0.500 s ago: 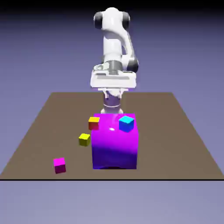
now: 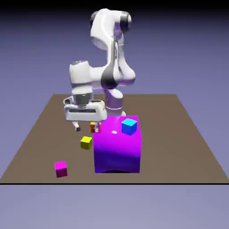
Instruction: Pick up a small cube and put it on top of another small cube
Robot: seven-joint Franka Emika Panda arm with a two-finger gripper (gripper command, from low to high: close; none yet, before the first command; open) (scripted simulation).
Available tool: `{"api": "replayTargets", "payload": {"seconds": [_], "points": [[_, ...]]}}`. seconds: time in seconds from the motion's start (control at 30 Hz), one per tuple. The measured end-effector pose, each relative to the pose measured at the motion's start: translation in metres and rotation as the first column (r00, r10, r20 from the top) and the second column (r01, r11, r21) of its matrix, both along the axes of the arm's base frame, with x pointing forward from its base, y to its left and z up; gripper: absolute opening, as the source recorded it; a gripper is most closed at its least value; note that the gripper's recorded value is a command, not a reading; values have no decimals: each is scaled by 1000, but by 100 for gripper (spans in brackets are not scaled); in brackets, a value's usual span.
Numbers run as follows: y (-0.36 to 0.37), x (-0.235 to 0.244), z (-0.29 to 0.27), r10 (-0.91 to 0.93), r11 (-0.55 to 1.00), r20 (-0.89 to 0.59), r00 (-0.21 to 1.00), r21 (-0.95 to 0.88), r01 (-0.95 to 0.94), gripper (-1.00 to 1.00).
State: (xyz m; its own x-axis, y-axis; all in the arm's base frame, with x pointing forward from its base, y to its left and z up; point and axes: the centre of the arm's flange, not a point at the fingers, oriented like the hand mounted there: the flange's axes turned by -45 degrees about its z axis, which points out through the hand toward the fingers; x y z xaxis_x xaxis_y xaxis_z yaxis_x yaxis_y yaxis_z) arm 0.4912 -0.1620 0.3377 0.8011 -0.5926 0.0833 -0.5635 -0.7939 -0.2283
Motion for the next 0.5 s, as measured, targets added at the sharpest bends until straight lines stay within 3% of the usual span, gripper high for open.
{"api": "replayTargets", "payload": {"seconds": [0.5], "points": [[-133,16,-123,-343,870,-449,825,180,460,0]]}}
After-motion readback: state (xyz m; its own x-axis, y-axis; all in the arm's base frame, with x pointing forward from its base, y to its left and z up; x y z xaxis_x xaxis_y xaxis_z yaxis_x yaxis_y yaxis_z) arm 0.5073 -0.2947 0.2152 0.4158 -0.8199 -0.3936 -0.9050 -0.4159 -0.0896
